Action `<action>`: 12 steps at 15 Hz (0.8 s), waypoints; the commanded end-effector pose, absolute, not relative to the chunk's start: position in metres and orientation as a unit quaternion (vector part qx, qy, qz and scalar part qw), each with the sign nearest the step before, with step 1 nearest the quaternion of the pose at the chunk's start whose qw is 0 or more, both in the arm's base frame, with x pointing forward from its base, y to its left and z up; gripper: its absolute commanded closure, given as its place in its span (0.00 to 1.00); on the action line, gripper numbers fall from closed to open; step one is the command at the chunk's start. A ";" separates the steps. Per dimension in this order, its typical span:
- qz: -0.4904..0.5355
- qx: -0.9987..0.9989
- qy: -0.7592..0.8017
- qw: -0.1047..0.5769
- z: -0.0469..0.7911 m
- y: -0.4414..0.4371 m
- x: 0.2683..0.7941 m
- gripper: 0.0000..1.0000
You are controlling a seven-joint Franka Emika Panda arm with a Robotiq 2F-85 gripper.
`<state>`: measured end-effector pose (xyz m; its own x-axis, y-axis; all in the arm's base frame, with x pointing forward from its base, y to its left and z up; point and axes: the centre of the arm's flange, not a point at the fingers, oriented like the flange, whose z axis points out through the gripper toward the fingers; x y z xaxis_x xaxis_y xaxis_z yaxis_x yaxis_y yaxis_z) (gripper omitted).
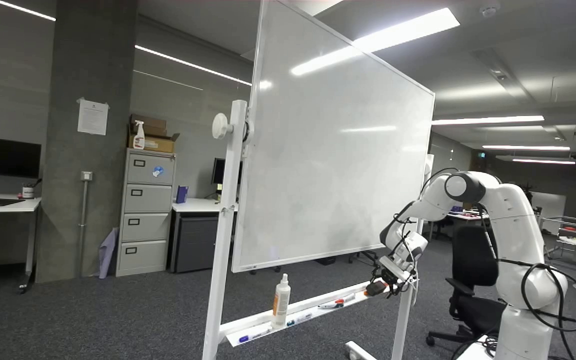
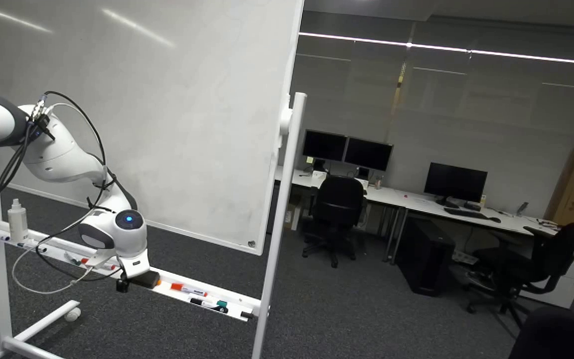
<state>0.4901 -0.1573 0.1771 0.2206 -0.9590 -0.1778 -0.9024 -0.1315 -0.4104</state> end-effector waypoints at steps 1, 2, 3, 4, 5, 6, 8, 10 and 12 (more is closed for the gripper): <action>-0.084 -0.767 0.594 0.227 0.212 -0.149 0.469 0.00; -0.091 -0.772 0.587 0.227 0.218 -0.147 0.466 0.00; -0.095 -0.777 0.579 0.227 0.227 -0.144 0.462 0.00; -0.096 -0.783 0.572 0.226 0.234 -0.141 0.459 0.00; -0.094 -0.789 0.565 0.222 0.241 -0.138 0.455 0.00; -0.089 -0.796 0.558 0.217 0.247 -0.135 0.451 0.00; -0.071 -0.819 0.535 0.195 0.257 -0.129 0.439 0.00; -0.052 -0.843 0.508 0.166 0.266 -0.121 0.425 0.00; -0.041 -0.864 0.481 0.140 0.273 -0.115 0.413 0.00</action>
<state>0.4416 -0.1251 0.2321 0.4709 -0.8790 -0.0742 -0.8427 -0.4234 -0.3324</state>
